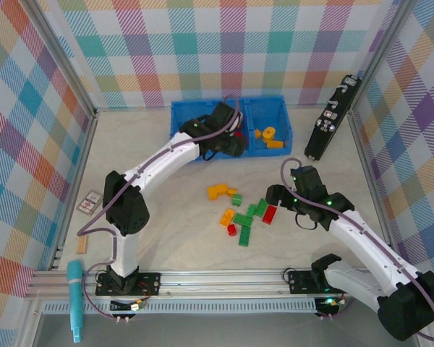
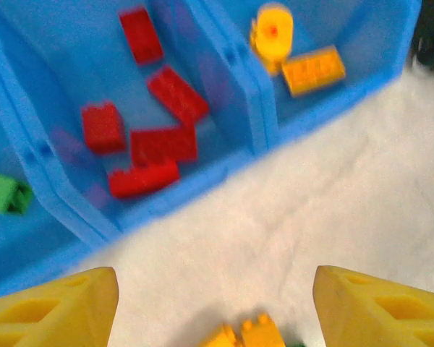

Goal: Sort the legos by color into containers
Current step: Pick up the lego from the center of the table, then place the lego in the container, then move the lego to the bottom-right of the table, then pick up the lego from the bottom-right of the table, then place the lego in the container.

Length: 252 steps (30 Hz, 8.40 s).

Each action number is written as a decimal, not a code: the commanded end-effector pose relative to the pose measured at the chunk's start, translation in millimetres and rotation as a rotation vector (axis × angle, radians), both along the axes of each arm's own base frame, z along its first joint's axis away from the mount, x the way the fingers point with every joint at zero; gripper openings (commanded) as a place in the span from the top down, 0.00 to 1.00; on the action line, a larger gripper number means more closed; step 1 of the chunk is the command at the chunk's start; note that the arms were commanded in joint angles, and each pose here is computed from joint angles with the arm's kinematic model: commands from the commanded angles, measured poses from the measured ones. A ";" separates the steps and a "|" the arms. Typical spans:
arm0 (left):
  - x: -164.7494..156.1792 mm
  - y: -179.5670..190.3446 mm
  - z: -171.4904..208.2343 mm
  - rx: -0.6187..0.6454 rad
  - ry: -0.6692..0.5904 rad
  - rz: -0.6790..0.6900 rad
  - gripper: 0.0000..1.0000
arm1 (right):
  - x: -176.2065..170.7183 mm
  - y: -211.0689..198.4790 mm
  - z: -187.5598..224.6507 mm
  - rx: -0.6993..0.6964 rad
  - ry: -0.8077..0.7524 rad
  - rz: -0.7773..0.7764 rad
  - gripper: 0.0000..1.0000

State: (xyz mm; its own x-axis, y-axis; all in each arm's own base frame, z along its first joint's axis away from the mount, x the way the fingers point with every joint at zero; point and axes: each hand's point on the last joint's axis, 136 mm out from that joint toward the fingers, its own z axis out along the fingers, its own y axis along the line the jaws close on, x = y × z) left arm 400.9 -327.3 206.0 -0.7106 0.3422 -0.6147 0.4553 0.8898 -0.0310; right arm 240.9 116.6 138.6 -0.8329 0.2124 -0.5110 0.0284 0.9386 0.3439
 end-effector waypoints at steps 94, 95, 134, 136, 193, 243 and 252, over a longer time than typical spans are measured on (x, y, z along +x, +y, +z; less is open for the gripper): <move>83.9 120.3 -28.5 0.180 -0.078 0.305 0.79 | -11.0 4.3 -74.1 0.144 0.339 -0.109 0.19; 90.5 122.2 -31.9 0.189 -0.080 0.309 0.79 | -11.3 5.7 -74.9 0.144 0.347 -0.103 0.20; 111.8 162.2 -27.8 0.157 -0.113 0.410 0.33 | -8.7 12.5 -120.7 -0.012 0.402 -0.096 0.37; 110.5 163.2 -24.6 0.156 -0.119 0.411 0.33 | -8.2 13.7 -123.0 -0.021 0.412 -0.089 0.44; -14.7 198.1 54.4 0.058 -0.090 0.343 0.31 | 45.2 11.5 -52.1 -0.273 0.276 0.147 0.75; -107.7 157.3 -55.6 -0.095 0.304 0.308 0.27 | 250.2 151.4 24.2 -0.162 -0.111 0.479 0.46; -92.4 146.4 -57.4 -0.107 0.290 0.288 0.27 | 161.6 111.7 14.0 -0.110 0.055 0.347 0.46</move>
